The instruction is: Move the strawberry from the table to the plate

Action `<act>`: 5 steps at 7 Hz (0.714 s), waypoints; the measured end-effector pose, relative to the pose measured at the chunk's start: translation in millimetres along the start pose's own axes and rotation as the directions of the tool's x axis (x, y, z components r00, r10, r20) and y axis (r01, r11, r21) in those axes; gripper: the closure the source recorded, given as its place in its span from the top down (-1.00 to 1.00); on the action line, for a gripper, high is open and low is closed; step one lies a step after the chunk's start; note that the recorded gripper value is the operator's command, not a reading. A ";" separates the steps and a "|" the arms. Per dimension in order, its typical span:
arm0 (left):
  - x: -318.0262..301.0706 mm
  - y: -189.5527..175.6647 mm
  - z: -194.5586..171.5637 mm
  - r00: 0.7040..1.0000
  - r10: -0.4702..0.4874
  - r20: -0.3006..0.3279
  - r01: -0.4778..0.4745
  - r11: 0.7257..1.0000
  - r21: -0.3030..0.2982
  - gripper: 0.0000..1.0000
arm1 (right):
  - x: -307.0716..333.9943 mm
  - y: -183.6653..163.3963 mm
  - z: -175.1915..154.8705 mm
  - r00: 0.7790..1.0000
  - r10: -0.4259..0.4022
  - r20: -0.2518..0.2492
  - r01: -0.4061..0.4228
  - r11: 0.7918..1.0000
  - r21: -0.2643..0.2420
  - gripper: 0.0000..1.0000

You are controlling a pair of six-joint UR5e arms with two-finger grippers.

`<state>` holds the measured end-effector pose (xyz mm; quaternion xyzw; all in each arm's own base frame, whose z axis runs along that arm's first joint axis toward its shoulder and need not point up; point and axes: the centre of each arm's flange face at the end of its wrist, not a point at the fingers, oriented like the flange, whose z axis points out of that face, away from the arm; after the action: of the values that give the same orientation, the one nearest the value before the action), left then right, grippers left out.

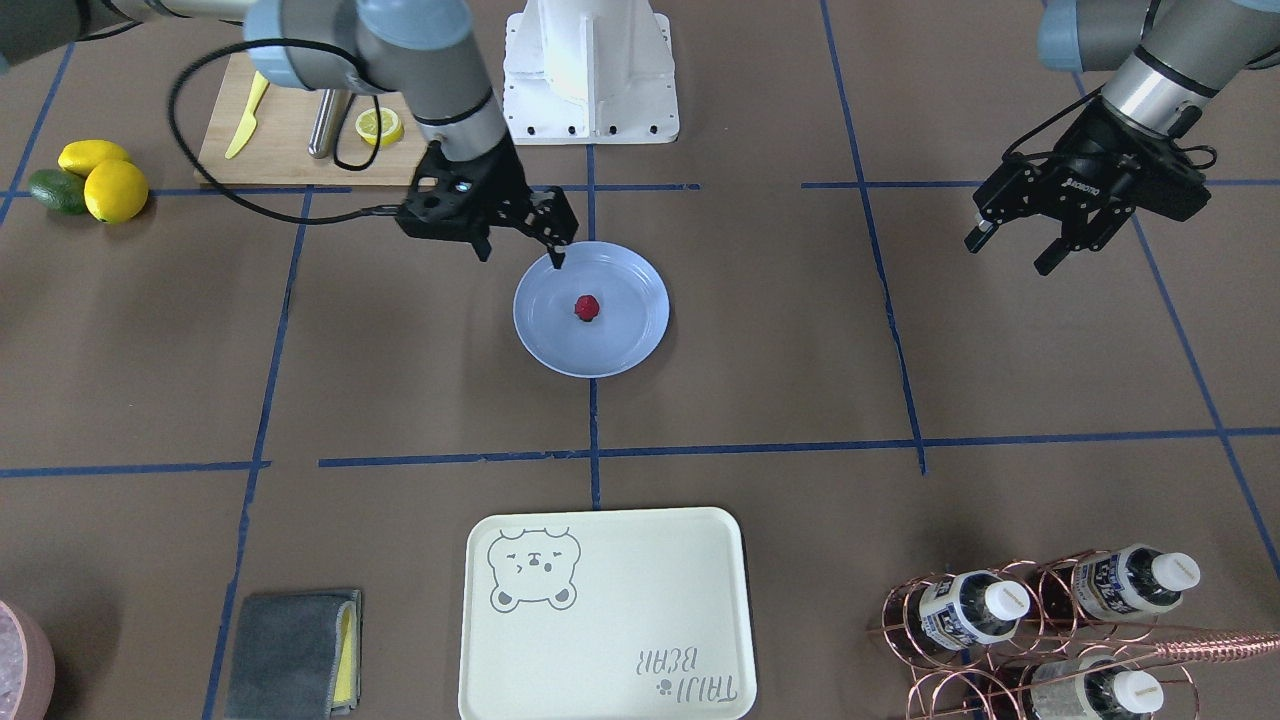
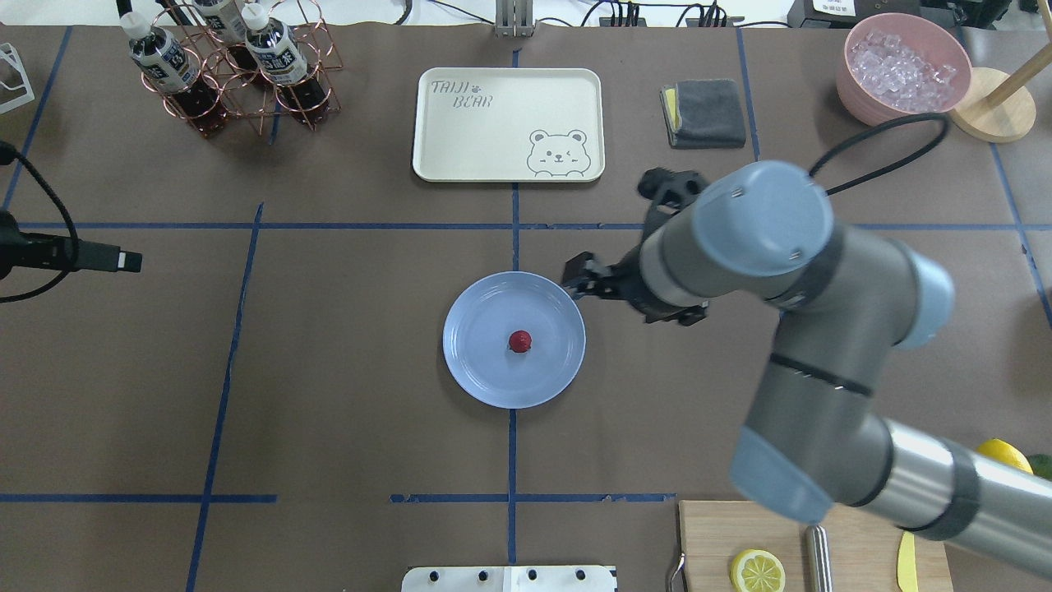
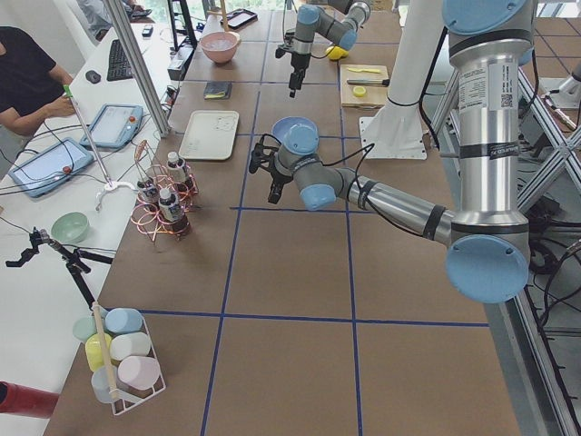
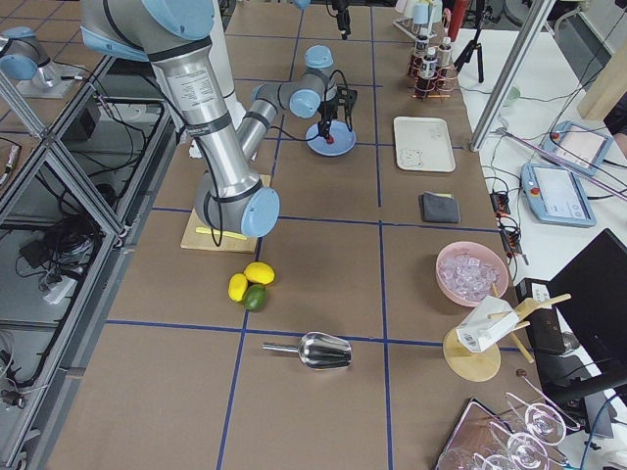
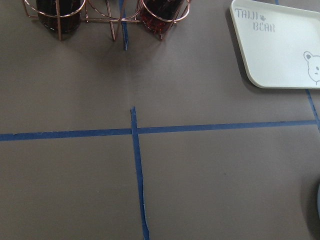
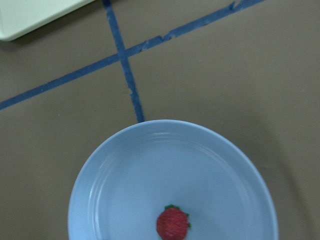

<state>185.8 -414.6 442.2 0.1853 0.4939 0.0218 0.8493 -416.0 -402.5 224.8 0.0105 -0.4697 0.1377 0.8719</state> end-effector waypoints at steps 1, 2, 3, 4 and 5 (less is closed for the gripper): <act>-26.0 11.6 -6.5 0.996 0.084 0.037 -0.084 0.996 -0.014 0.99 | 56.0 -37.4 -31.7 0.999 -0.046 -0.016 0.046 0.999 -0.021 1.00; -61.8 18.7 -17.5 0.981 0.174 0.087 -0.172 0.985 -0.025 0.99 | 119.5 -80.6 -60.5 0.994 -0.100 -0.038 0.099 0.994 -0.035 1.00; -108.0 21.9 -32.2 0.957 0.255 0.139 -0.252 0.967 -0.040 0.99 | 192.6 -120.2 -87.1 0.984 -0.164 -0.066 0.162 0.986 -0.041 1.00; -155.9 25.8 -48.2 0.945 0.291 0.152 -0.283 0.956 -0.071 0.99 | 274.4 -152.8 -111.4 0.969 -0.226 -0.094 0.222 0.974 -0.051 1.00; -195.4 31.8 -65.6 0.956 0.268 0.120 -0.256 0.961 -0.106 0.99 | 356.7 -174.4 -128.7 0.952 -0.282 -0.116 0.275 0.959 -0.068 1.00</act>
<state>35.0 -408.9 586.2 0.2121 0.4059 0.1438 0.8773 -81.6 -469.2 465.5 0.0459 -0.4115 0.0018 0.9102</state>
